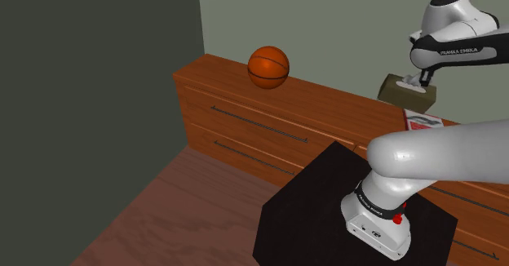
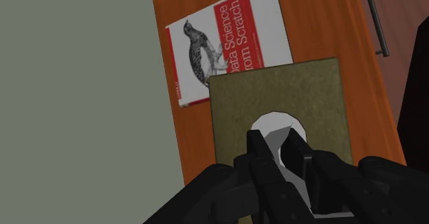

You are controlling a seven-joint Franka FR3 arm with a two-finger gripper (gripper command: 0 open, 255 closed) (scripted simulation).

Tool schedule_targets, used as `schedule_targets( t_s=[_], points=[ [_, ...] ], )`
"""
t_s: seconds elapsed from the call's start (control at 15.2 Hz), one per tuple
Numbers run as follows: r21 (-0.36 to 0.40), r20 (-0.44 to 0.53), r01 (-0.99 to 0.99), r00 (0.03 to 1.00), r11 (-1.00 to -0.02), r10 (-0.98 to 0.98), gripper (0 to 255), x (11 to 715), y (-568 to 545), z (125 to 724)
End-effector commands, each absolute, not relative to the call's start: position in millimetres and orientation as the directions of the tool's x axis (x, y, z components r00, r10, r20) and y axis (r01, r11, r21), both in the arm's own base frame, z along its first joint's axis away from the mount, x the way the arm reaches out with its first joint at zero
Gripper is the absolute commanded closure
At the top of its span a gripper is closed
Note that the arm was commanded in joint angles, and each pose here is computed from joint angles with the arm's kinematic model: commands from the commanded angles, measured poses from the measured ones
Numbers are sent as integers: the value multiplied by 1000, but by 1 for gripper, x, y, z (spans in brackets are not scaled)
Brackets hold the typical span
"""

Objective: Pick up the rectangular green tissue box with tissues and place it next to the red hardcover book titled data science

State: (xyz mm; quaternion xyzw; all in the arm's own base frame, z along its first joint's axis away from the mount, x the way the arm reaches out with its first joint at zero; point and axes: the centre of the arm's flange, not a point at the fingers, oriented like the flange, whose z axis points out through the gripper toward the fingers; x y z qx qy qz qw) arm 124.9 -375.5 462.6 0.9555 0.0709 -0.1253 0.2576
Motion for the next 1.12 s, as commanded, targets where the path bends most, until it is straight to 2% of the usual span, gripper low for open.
schedule_targets(
  t_s=[0.0,1.06],
  points=[
    [475,-276,200,959,-857,71,255,125,-375,453],
    [475,-276,200,959,-857,71,255,125,-375,368]
  ],
)
